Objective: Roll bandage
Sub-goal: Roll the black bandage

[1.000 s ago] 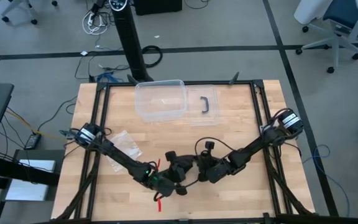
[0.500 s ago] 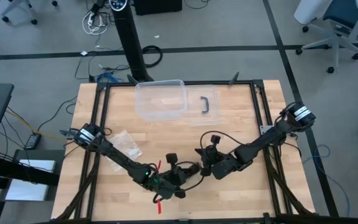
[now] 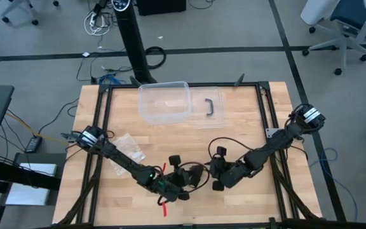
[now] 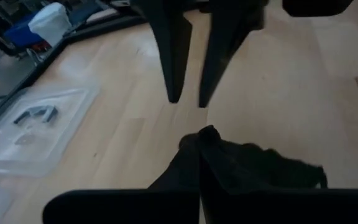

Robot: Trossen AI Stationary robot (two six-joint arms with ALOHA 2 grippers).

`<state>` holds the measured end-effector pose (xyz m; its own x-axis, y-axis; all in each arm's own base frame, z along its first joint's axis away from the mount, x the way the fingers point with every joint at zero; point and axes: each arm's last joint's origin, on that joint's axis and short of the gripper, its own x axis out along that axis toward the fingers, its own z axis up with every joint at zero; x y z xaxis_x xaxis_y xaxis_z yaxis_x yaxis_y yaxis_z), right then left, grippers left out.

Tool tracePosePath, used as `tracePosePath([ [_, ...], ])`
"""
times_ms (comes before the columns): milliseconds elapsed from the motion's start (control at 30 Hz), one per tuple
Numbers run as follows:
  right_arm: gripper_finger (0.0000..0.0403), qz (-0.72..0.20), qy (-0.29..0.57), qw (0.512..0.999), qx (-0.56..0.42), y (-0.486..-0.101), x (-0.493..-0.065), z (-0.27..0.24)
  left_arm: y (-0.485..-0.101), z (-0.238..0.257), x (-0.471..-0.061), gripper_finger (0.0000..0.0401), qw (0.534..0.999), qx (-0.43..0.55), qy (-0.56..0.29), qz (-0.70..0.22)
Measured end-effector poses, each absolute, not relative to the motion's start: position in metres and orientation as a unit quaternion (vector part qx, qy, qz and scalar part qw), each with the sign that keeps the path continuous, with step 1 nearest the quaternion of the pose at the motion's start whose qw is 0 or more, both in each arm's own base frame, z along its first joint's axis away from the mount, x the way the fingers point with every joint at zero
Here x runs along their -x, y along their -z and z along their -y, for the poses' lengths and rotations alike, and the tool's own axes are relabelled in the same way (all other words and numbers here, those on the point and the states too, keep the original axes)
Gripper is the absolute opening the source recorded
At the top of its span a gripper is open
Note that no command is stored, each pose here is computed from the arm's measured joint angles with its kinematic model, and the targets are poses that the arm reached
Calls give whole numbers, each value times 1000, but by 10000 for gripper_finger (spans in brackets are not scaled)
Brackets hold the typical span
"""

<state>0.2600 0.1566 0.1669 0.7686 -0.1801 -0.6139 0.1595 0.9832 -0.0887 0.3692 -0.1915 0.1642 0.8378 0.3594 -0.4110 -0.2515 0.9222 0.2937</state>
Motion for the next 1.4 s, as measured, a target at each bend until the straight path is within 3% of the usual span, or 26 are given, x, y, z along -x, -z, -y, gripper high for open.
tracePosePath([
  [300,185,-305,77,948,-38,-167,-251,-173,-164,185,-373,0,953,-94,-171,-234],
  [633,198,-304,84,949,-14,-166,-248,-174,-161,184,-372,8,952,-86,-140,-259],
  [1100,200,-303,89,949,-13,-166,-252,-170,-153,178,-370,143,941,-62,-126,-309],
  [1400,200,-306,90,948,-11,-166,-251,-170,-163,178,-370,193,922,-105,-130,-349],
])
